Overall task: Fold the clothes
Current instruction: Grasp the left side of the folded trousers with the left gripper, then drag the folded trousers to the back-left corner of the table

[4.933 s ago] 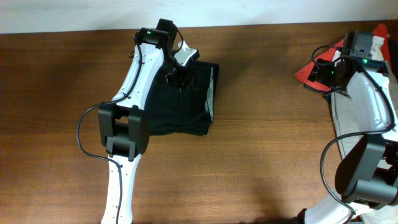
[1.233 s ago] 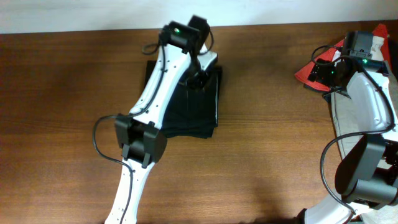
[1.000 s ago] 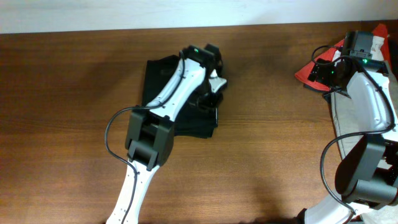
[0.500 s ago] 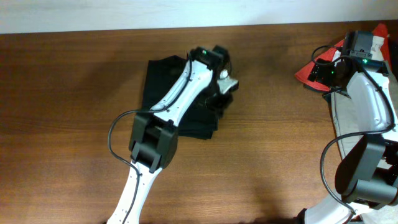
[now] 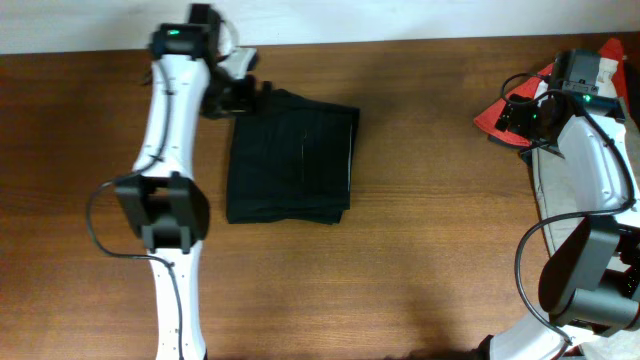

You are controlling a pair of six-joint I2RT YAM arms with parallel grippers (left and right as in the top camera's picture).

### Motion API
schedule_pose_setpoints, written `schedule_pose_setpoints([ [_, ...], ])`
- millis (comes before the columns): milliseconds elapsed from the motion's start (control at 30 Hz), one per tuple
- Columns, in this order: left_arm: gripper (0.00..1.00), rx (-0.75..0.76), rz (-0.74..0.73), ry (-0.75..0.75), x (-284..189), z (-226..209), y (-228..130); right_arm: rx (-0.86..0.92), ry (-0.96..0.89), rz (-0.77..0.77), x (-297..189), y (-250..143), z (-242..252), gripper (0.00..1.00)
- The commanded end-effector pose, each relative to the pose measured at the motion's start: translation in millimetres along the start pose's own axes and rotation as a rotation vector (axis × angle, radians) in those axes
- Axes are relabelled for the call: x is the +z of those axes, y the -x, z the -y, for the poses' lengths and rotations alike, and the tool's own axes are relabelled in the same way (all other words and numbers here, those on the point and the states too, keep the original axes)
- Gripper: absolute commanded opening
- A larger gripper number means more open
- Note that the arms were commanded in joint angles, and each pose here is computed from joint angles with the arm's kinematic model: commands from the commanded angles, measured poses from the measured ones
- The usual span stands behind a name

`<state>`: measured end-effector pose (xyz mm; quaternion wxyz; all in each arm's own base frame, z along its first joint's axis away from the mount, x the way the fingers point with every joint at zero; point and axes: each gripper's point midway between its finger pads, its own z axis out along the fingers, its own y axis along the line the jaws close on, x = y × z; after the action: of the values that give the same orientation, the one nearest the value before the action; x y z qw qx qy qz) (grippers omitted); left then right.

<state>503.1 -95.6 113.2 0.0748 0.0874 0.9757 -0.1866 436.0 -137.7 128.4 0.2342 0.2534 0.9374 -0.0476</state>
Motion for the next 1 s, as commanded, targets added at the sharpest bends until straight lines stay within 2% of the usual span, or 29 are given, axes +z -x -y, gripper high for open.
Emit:
schedule_pose_setpoints([
  [0,0.95,-0.060,-0.022,-0.064,9.4,-27.9,-11.4,0.012,-0.007,0.017,-3.4,5.3,2.4,0.99],
  [67,0.90,-0.059,-0.025,-0.131,16.2,-34.4,-16.5,0.012,-0.007,0.017,-3.4,5.3,2.4,0.98],
  [133,0.89,-0.059,-0.037,-0.204,28.3,-40.3,-25.7,0.012,-0.007,0.017,-3.4,5.3,2.4,0.99],
  [467,0.89,-0.092,-0.102,-0.214,74.6,-55.8,-54.2,0.012,-0.007,0.017,-3.4,5.2,2.4,0.99],
  [667,0.53,-0.081,-0.134,-0.224,88.4,-46.7,-63.2,0.012,-0.007,0.017,-3.4,5.3,2.4,0.99],
  [700,0.43,-0.075,-0.129,-0.223,89.3,-45.7,-61.7,0.012,-0.007,0.017,-3.4,5.3,2.4,0.99],
  [733,0.38,-0.069,-0.122,-0.221,90.1,-45.3,-59.9,0.012,-0.007,0.017,-3.4,5.2,2.4,0.99],
  [800,0.37,-0.054,-0.098,-0.216,91.3,-46.0,-54.0,0.012,-0.007,0.017,-3.4,5.3,2.4,0.99],
  [833,0.32,-0.044,-0.077,-0.212,92.0,-47.1,-49.0,0.012,-0.007,0.017,-3.4,5.3,2.4,0.99],
  [967,0.01,-0.088,-0.032,-0.197,92.2,-53.3,-37.0,0.012,-0.007,0.017,-3.4,5.3,2.4,0.99],
])
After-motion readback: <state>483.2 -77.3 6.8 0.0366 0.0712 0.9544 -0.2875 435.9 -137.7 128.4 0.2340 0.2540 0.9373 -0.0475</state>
